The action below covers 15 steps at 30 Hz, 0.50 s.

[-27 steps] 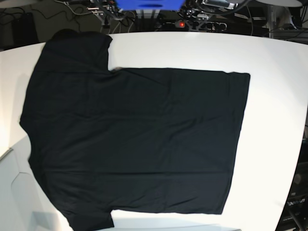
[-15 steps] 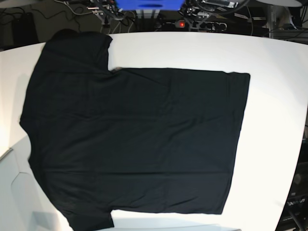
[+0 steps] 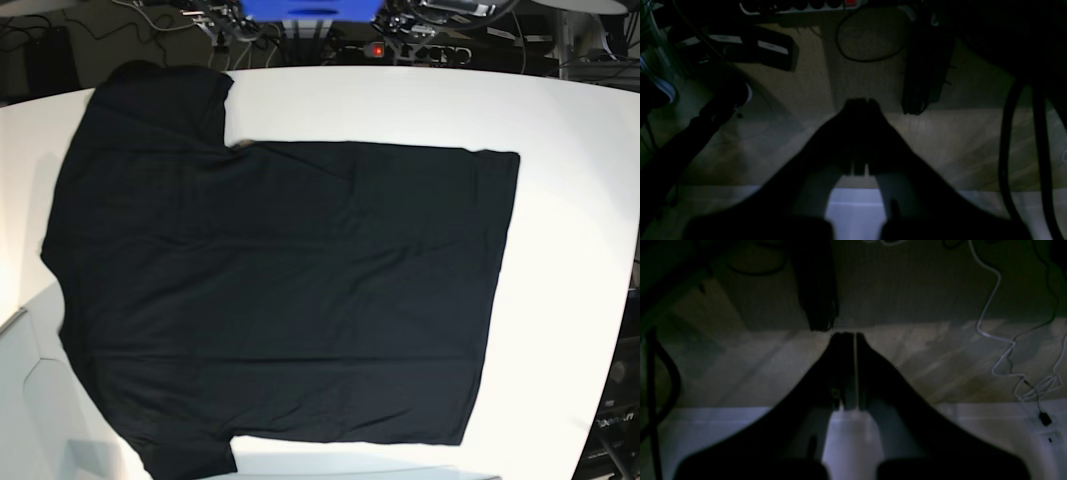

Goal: Fold the T-shirt properly

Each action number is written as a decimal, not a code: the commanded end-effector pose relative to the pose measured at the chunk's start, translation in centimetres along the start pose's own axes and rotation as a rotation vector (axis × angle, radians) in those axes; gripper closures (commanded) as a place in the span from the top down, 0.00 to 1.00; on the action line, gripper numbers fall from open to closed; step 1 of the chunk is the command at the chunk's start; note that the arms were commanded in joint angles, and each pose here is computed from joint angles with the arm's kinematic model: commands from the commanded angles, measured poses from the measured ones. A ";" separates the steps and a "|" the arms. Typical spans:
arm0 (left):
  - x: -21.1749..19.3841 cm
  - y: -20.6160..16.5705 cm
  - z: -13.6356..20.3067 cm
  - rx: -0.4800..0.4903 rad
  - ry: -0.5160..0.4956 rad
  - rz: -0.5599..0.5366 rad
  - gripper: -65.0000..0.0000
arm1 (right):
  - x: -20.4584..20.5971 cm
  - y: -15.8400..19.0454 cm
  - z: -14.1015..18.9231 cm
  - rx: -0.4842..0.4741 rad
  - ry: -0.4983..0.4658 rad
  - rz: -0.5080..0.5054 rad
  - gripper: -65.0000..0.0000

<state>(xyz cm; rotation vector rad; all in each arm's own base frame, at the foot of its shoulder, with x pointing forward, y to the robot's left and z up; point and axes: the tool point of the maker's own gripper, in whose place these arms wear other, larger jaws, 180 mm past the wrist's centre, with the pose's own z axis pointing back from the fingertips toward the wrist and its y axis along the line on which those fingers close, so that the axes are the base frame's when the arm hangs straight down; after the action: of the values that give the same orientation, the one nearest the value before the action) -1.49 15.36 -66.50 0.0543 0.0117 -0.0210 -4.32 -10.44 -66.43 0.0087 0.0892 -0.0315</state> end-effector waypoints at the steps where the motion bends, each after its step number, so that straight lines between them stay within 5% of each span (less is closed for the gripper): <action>1: -0.3 0.4 0.0 0.011 0.003 0.002 0.00 | -0.3 0.5 0.0 0.024 0.004 -0.002 0.00; 5: -1.9 0.4 0.1 0.010 0.011 0.000 0.00 | -1.6 0.5 0.0 0.025 0.009 -0.003 0.00; 15: -3.3 5.1 4.2 0.062 -0.206 -0.066 0.00 | -5.7 -0.3 2.7 0.012 -0.134 -0.014 0.00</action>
<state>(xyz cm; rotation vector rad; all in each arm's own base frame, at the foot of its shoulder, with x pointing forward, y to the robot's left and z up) -4.34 20.19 -62.12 0.1153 -0.1890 -0.0907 -9.31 -10.82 -63.40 0.0121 -0.0415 -0.0457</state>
